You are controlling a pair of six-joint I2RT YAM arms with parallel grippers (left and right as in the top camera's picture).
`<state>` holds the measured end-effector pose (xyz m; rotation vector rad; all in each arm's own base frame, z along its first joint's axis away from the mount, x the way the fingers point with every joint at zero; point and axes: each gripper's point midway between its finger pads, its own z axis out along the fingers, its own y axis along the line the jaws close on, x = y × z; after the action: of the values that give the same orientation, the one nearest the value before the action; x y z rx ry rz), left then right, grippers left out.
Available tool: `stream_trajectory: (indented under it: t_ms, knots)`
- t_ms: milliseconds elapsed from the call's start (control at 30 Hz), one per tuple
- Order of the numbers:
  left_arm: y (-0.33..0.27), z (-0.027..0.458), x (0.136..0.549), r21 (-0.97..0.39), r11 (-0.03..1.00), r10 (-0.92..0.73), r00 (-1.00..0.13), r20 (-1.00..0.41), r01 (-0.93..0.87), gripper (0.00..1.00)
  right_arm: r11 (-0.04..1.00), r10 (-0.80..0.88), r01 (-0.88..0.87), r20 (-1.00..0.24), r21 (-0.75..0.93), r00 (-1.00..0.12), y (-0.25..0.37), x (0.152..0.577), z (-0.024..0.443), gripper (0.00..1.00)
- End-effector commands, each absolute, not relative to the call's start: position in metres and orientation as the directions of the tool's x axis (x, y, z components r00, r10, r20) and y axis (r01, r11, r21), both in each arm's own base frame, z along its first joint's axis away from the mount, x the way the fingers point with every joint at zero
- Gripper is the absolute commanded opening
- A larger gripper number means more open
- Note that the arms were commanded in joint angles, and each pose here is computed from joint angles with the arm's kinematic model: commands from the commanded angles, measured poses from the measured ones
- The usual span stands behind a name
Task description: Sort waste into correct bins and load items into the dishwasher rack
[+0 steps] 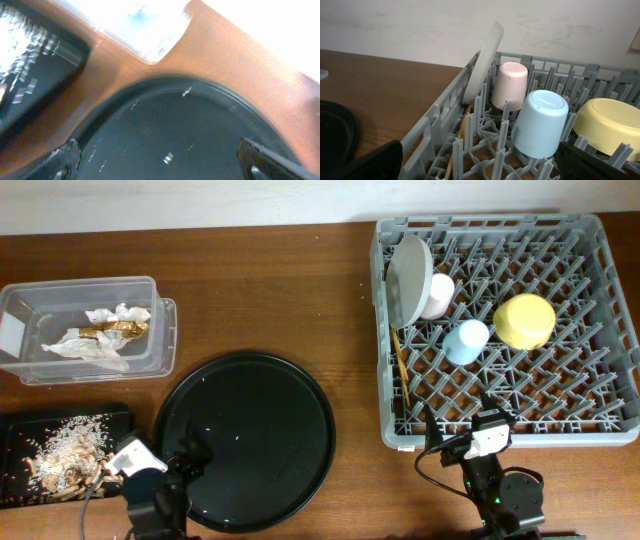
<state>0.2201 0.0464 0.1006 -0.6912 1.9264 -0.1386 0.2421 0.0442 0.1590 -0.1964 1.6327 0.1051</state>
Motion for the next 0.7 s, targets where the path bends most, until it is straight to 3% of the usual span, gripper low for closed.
stream_trajectory:
  t_ms: [0,200,300,333,467,667]
  knots:
    - [0.028,0.147,0.238,-0.25,0.949,-0.29,-0.218,-0.932,-0.191,0.99,0.982,-0.064,-0.181,-0.996,-0.051,-0.066,0.042,0.242,0.156,0.98]
    - [0.006,0.17,0.247,-0.182,0.983,-0.182,-0.015,-0.983,-0.025,0.99,0.982,-0.064,-0.181,-0.996,-0.051,-0.066,0.042,0.242,0.156,0.98]
    - [0.005,0.171,0.246,-0.09,0.996,-0.091,-0.018,-0.996,-0.019,0.99,0.982,-0.064,-0.181,-0.996,-0.051,-0.066,0.042,0.242,0.156,0.98]
    - [0.005,0.155,0.246,-0.047,0.999,-0.049,-0.084,-0.995,-0.02,0.99,0.982,-0.064,-0.181,-0.996,-0.051,-0.066,0.042,0.242,0.156,0.98]
    - [0.005,0.156,0.246,0.056,0.998,0.055,-0.081,-0.995,-0.013,0.99,0.982,-0.064,-0.181,-0.996,-0.051,-0.066,0.042,0.242,0.156,0.98]
    - [0.006,0.156,0.246,0.077,0.997,0.075,-0.083,-0.994,-0.017,0.99,0.982,-0.064,-0.181,-0.996,-0.051,-0.066,0.042,0.242,0.156,0.98]
